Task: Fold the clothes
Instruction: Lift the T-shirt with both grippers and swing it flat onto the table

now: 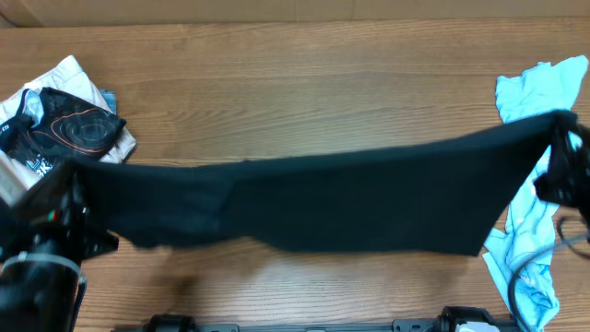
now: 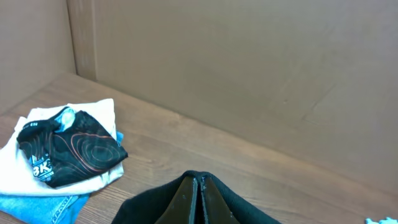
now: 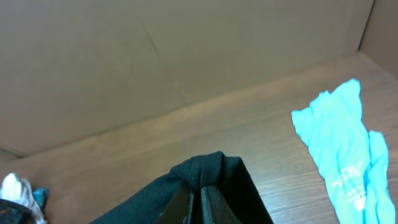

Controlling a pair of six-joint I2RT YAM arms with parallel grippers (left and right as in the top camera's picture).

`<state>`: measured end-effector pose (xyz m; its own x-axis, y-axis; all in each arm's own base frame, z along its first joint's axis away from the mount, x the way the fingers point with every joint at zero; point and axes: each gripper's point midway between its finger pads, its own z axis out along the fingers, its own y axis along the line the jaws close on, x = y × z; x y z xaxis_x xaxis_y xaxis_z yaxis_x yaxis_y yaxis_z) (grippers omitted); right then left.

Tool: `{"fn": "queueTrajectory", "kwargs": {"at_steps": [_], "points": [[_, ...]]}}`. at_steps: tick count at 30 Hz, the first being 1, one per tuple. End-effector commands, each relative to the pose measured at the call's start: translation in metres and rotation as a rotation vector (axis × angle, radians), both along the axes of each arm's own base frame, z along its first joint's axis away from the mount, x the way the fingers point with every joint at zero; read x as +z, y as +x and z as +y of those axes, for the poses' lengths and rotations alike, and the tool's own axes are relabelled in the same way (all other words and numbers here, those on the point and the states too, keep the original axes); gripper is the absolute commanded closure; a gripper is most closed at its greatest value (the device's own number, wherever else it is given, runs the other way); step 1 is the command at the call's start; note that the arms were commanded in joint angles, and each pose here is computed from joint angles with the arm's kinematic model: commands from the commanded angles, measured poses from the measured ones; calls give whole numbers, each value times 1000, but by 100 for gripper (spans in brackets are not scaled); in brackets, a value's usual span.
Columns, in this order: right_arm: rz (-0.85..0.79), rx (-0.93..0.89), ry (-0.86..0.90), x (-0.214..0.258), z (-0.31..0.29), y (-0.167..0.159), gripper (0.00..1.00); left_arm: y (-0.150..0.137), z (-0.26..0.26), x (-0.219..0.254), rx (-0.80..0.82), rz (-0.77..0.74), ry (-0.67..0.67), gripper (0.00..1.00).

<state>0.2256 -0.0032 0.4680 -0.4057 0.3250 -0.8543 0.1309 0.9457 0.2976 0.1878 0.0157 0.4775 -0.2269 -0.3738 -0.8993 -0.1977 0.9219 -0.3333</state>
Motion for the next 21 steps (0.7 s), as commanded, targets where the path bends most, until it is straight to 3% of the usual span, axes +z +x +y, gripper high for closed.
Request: {"fn": "queueTrajectory", "kwargs": {"at_steps": [1, 6, 9, 13, 15, 17, 21], "points": [[125, -28, 0, -28, -9, 46, 96, 40, -5, -20, -20, 95, 26, 96], [310, -24, 6, -83, -14, 112, 96, 107, -10, -54, -27, 218, 36, 96], [386, -23, 11, -121, -17, 160, 96, 166, -24, -74, -98, 249, 57, 96], [355, -19, 42, -146, -18, 221, 96, 250, -40, -91, -161, 187, 33, 96], [255, -36, 67, -129, -19, 241, 96, 285, -41, -79, -186, 103, 16, 96], [172, -33, 62, -101, -19, 245, 96, 298, -39, -51, -210, 16, 6, 96], [-6, -81, 21, -20, -29, 229, 96, 287, -23, 35, -214, -172, 38, 96]]}}
